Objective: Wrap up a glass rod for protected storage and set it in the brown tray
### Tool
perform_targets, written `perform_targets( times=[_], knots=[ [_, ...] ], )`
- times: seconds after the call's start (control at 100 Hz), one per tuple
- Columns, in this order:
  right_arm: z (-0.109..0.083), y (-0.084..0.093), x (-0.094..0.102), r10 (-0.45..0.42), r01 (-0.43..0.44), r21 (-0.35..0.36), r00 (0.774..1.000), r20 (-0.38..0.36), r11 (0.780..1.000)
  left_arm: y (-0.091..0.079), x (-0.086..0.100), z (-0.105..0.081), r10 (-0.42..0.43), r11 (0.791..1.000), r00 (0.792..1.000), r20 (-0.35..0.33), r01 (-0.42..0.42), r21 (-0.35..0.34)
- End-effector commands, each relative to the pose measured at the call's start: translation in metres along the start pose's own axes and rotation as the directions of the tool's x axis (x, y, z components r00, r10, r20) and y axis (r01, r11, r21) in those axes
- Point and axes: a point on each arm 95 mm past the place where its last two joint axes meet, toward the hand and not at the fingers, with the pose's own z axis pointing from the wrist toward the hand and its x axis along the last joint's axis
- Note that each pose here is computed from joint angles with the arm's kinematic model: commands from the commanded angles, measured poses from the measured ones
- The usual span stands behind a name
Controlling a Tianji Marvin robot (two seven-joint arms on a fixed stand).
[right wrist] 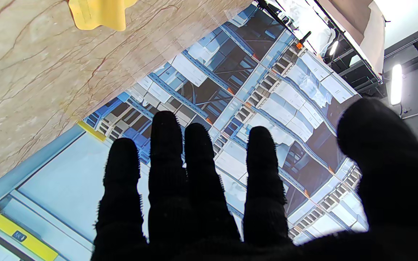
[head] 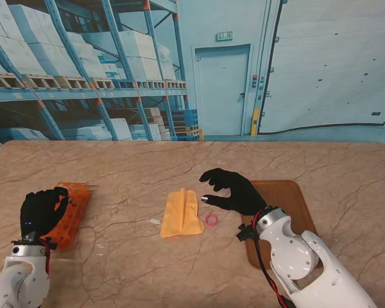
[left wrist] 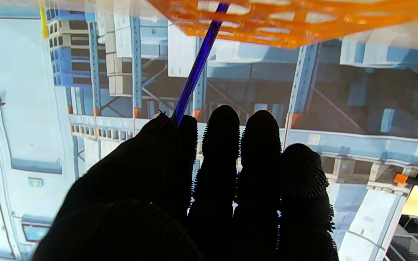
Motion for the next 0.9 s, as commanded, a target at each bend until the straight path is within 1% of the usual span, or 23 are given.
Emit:
perform_targets(
  times=[0.0, 0.32, 0.48, 0.69, 0.75, 0.89],
  knots=[
    [0.0, -0.002, 0.003, 0.008, -0.008, 0.0, 1.0, -0.005, 1.0, -0.001, 0.003, -0.001, -0.01, 1.0, 1.0, -0.01, 0.01, 0.001],
    [-0.001, -0.002, 0.004, 0.01, -0.01, -0.004, 1.0, -0.006, 1.0, -0.017, 0.011, 0.001, -0.043, 0.999, 0.998, -0.052, 0.044, 0.024],
    [-0.001, -0.001, 0.004, 0.01, -0.01, -0.006, 1.0, -0.008, 1.0, -0.027, 0.018, 0.003, -0.053, 0.998, 0.994, -0.096, 0.056, 0.034],
    [-0.004, 0.0, 0.004, 0.007, -0.007, -0.013, 1.0, -0.017, 1.0, -0.041, 0.031, 0.007, -0.071, 0.997, 0.985, -0.16, 0.077, 0.029],
    [-0.004, 0.0, 0.004, 0.006, -0.006, -0.017, 1.0, -0.019, 1.0, -0.045, 0.036, 0.009, -0.071, 0.997, 0.981, -0.179, 0.078, 0.031],
    [-0.006, 0.001, 0.005, 0.005, -0.005, -0.026, 1.0, -0.023, 1.0, -0.053, 0.051, 0.015, -0.08, 0.996, 0.971, -0.225, 0.084, 0.01]
  ],
)
